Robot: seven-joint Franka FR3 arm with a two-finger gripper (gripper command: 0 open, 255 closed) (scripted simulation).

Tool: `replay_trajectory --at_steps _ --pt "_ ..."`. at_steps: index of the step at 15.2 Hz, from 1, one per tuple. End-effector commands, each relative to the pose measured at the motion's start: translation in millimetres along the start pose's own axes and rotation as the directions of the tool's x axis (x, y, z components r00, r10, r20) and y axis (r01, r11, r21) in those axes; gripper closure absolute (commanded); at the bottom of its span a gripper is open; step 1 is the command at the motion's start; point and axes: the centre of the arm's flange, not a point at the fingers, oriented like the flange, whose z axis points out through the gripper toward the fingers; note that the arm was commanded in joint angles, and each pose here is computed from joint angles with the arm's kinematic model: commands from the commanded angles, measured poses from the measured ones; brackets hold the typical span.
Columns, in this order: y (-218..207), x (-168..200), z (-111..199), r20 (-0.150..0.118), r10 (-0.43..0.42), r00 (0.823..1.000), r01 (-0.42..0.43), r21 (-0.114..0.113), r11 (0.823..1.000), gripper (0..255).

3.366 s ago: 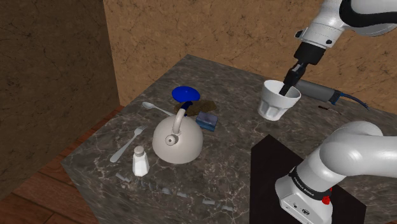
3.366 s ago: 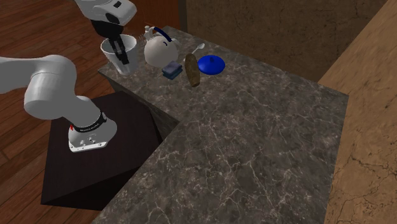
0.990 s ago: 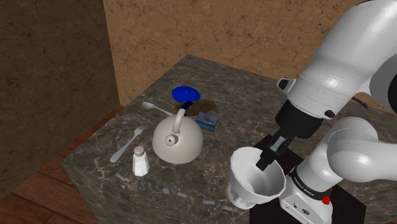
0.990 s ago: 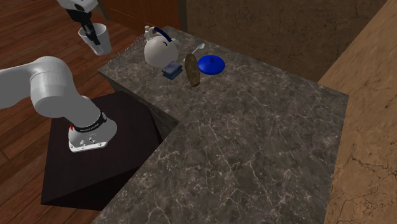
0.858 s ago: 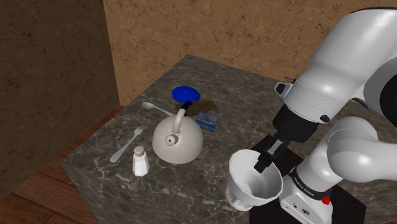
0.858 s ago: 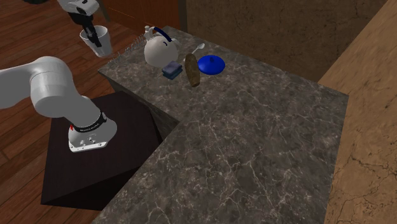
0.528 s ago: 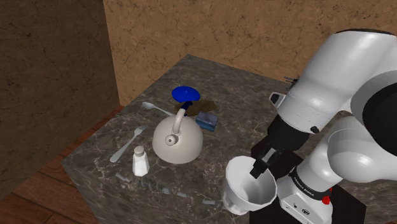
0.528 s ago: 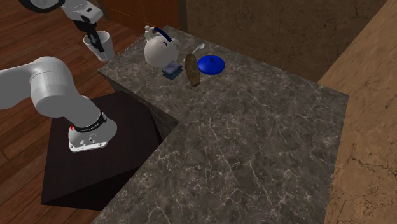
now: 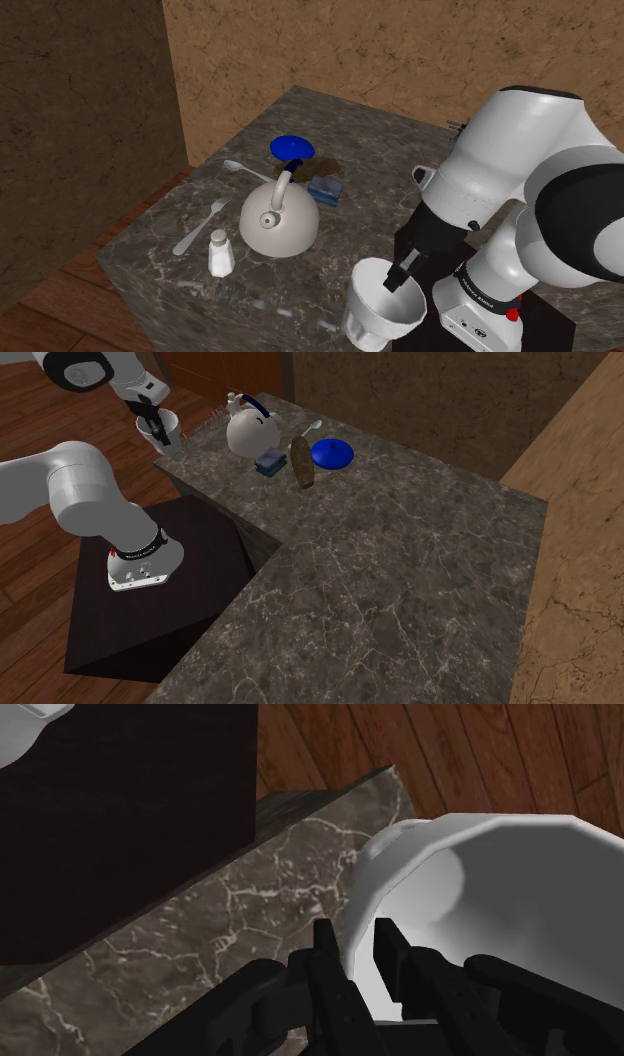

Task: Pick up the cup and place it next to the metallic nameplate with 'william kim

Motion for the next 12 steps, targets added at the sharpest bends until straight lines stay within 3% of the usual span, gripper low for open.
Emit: replay_trajectory --at_steps 1,3,11,12 --pt "1.3 -0.7 11.8 0.000 0.002 1.000 -0.002 -0.003 1.000 255" --pt "3.5 -0.7 23.8 0.000 0.002 1.000 -0.002 -0.003 1.000 255" --pt "3.5 -0.7 23.8 0.000 0.002 1.000 -0.002 -0.003 1.000 255" --pt "3.9 -1.0 23.6 0.000 0.002 1.000 -0.002 -0.003 1.000 0"
